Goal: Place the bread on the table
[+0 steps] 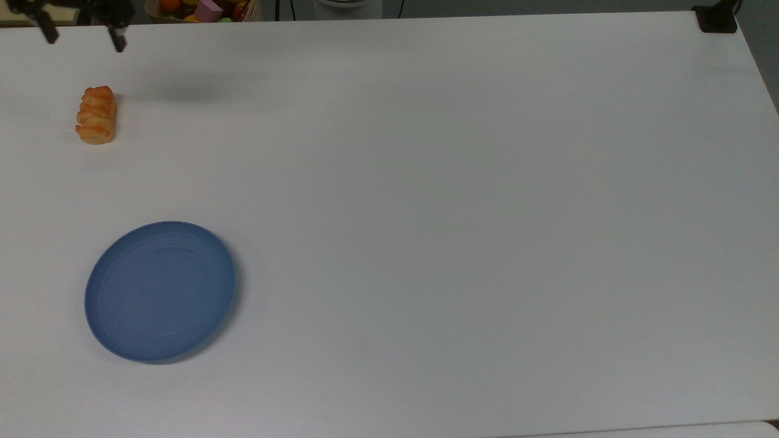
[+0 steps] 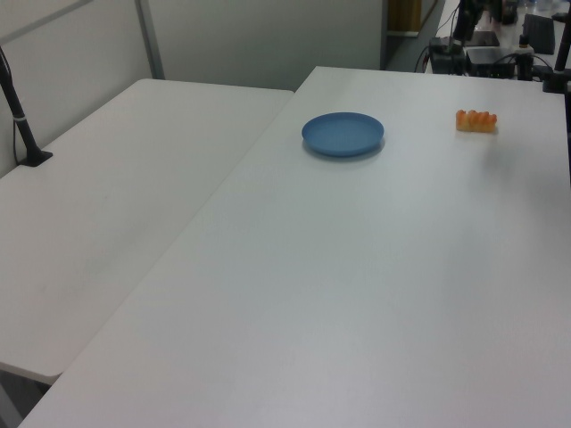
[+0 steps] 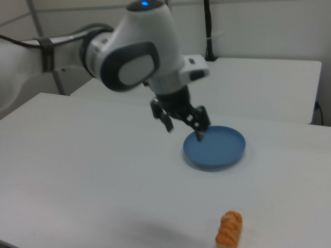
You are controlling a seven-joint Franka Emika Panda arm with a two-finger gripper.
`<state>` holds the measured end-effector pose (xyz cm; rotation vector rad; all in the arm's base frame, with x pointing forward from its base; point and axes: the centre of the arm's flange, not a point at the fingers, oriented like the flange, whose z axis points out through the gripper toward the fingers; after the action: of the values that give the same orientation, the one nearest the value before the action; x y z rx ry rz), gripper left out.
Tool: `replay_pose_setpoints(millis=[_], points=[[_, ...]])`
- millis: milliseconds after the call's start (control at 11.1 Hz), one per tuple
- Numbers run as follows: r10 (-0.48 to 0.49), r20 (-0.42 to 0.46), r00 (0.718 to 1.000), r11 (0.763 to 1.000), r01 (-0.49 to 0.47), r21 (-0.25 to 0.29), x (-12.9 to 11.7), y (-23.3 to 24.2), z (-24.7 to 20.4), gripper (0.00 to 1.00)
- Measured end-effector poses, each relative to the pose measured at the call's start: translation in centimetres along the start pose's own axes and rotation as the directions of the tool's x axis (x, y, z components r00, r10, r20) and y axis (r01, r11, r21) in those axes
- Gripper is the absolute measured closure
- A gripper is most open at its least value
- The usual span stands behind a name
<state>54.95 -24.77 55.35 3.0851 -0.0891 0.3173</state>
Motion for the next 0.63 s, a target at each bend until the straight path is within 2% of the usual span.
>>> replay_pose_setpoints(millis=[180, 359, 449, 628], points=[[0.088, -0.025, 0.996, 0.994, -0.086, 0.067, 1.4, -5.4, -2.7, 0.0], [0.171, 0.015, 0.985, 0.979, -0.171, 0.109, 2.0, -10.9, -5.7, 0.0], [0.173, 0.034, 0.984, 0.977, -0.176, 0.12, 2.1, -13.7, -6.9, 0.0], [0.107, 0.081, 0.991, 0.983, -0.118, 0.142, 1.4, -20.7, -8.5, 0.0]])
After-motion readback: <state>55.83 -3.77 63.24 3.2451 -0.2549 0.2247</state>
